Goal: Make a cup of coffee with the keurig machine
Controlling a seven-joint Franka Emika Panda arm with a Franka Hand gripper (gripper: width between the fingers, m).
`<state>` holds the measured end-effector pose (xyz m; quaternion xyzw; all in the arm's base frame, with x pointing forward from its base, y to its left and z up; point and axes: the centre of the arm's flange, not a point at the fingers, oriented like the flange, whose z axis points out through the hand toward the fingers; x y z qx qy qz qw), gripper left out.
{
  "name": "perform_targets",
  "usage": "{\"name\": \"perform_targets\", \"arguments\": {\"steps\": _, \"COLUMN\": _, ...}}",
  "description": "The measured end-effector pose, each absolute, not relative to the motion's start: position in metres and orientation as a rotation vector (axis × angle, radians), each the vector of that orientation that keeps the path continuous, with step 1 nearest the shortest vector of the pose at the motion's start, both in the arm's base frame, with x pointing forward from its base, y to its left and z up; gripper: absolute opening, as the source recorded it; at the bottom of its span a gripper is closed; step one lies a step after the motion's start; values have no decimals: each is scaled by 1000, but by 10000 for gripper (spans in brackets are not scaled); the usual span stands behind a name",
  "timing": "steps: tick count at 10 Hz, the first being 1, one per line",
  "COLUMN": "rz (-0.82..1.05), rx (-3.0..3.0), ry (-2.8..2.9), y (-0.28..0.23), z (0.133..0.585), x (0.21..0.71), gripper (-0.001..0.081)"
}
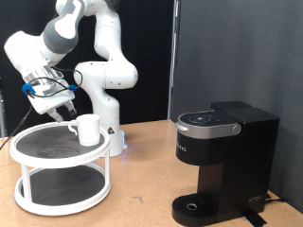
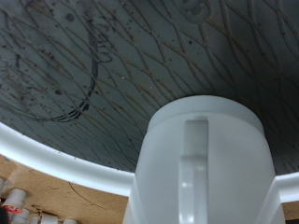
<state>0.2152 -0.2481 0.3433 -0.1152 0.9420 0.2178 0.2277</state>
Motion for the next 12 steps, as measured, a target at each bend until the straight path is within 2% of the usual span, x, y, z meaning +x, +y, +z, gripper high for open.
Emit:
{"name": "perform_targets", "arguments": {"steps": 6, "rz": 619, "rx": -333, "ry": 2586, "y": -243, "z": 328, "x": 222, "gripper": 734}}
{"name": "perform_targets", "arguments": {"steps": 7, "rz": 620, "rx": -333, "ry": 2585, "y": -243, "z": 327, "x": 222, "gripper": 705}}
{"name": "perform_targets", "arguments": {"steps": 8, "rz": 619, "rx": -331, "ry": 2584, "y": -243, "z": 327, "x": 222, "gripper": 523}}
{"name": "perform_targets", "arguments": {"steps": 9, "rz": 617, "rx": -330, "ry": 2583, "y": -244, "z": 326, "x": 222, "gripper": 523}}
{"name": "perform_targets", "arguments": {"steps": 10, "rz": 615, "rx": -331, "ry": 2581, "y": -244, "z": 326, "x": 222, "gripper": 340}}
{"name": "perform_targets", "arguments": {"steps": 11, "rz": 615, "rx": -333, "ry": 2579, "y": -244, "z": 326, "x": 222, "gripper": 340}}
{"name": "perform_targets", "arguments": {"steps": 12, "rz": 615, "rx": -333, "ry": 2579, "y": -244, "z": 326, "x": 222, "gripper": 205}}
